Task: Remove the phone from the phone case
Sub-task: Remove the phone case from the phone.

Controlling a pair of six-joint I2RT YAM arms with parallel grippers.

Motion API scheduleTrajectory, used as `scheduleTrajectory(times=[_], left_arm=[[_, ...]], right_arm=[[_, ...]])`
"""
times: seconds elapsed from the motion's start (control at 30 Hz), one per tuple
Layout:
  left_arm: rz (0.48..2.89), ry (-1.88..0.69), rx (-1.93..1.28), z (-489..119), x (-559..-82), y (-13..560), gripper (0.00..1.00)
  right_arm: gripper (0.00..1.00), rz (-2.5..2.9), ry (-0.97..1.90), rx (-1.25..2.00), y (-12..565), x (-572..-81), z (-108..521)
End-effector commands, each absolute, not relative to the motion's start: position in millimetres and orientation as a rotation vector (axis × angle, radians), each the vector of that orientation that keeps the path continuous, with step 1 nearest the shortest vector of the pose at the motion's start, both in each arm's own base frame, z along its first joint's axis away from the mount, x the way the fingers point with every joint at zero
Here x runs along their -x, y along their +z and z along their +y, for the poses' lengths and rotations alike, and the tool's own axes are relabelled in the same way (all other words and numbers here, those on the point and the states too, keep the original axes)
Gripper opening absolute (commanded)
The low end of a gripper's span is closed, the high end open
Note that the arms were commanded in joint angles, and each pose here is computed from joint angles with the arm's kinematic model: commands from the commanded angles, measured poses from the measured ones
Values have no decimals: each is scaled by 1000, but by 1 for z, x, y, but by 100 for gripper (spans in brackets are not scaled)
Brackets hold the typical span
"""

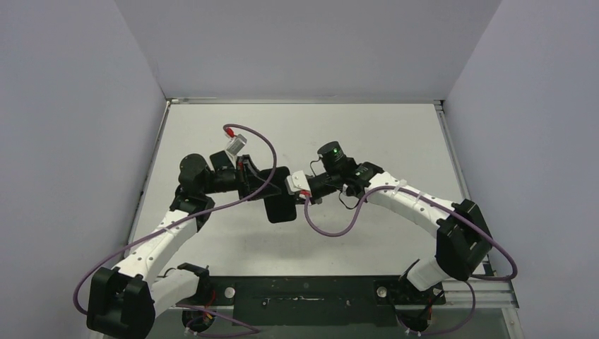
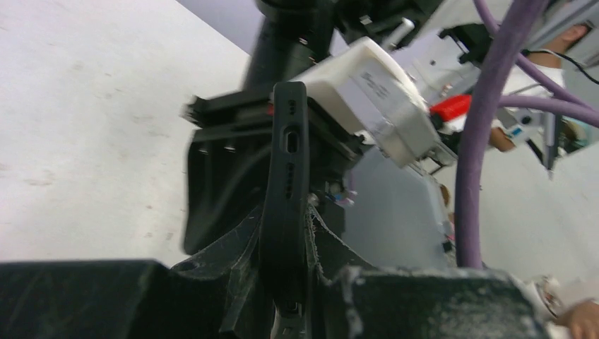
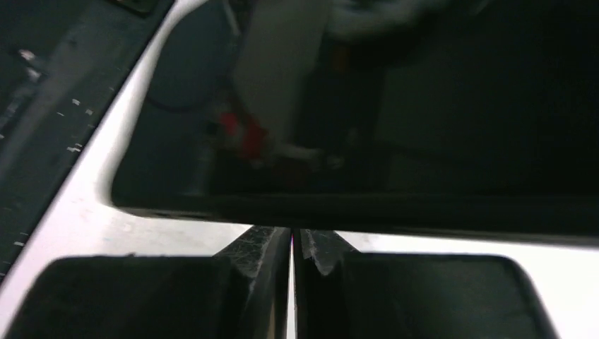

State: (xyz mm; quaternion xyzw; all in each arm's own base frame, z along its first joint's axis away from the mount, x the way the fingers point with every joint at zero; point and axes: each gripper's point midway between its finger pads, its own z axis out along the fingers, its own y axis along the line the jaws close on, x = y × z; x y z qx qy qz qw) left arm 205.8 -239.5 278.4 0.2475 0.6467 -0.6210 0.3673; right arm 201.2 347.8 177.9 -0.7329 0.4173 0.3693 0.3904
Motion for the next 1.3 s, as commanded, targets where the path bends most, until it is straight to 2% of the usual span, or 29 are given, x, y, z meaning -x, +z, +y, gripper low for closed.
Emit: scheduleTrajectory(times=[0.0, 0.17, 0.3, 0.47, 0.8, 1.27], left_arm=[[1581, -1620, -746, -244, -184, 302, 0], [1606, -1397, -718, -237, -207, 298, 0], [1585, -1303, -719, -231, -214, 305, 0], [1537, -1271, -743, -230, -213, 312, 0], [1479, -1256, -766, -228, -207, 318, 0], [1479, -1279, -775, -229, -202, 312, 0]], right_arm=[[0, 952, 831, 1772, 208, -229, 361], [27, 1011, 937, 1652, 208, -215, 340], [45, 1028, 961, 1571, 215, -206, 328], [57, 1020, 1068, 1497, 226, -188, 326], [57, 1105, 1217, 1405, 230, -180, 348], [37, 1108, 1314, 1420, 230, -180, 362]])
